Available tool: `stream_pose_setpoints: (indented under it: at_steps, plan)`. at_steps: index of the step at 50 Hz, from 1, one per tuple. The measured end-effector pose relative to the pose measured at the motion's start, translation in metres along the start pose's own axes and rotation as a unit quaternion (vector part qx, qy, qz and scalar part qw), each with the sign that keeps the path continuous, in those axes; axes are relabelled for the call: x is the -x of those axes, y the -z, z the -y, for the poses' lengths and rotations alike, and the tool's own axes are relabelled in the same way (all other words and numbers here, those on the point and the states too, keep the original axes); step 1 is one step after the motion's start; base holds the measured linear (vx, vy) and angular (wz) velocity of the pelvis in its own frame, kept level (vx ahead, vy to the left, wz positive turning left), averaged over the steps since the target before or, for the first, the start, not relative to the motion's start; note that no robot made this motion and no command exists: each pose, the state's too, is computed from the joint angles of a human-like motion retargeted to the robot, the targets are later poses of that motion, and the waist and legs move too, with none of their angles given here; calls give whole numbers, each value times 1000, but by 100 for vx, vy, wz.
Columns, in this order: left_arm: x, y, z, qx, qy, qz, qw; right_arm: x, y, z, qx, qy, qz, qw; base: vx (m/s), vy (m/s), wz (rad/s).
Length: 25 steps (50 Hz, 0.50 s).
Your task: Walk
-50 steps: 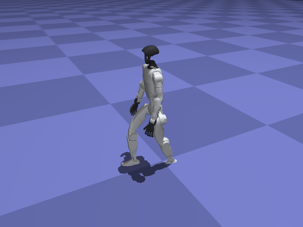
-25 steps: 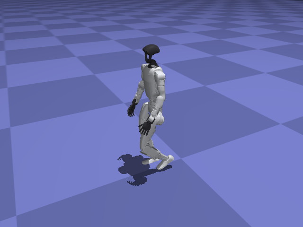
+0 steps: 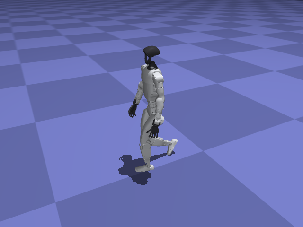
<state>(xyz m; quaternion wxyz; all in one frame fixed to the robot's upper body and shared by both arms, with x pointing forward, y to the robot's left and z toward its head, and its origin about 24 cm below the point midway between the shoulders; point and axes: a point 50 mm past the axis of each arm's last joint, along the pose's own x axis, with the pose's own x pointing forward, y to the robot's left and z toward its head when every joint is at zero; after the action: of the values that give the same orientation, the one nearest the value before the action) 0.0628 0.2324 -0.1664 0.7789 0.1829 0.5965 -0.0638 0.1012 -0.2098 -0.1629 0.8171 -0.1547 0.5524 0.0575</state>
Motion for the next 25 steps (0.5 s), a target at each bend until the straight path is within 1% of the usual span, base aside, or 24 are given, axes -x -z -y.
stream_pose_setpoints:
  at_steps: [3,9,16,20,25]
  plan:
    - [-1,-11,-11,-16,-17,18,1000,0,-2,-1,-6,-4,8,1000,70,5,35]
    - [0,-63,-41,-39,-63,86,993,0,-12,6,-25,8,28,999,68,2,27]
    - [5,-109,-53,-71,-82,160,981,2,9,4,-64,15,-13,998,67,-8,32]
    - [4,-111,-48,-98,-70,161,980,4,25,2,-67,15,-45,997,70,-12,10]
    - [-2,-79,-24,-105,-23,108,988,8,40,5,-62,21,-70,995,79,-12,0]
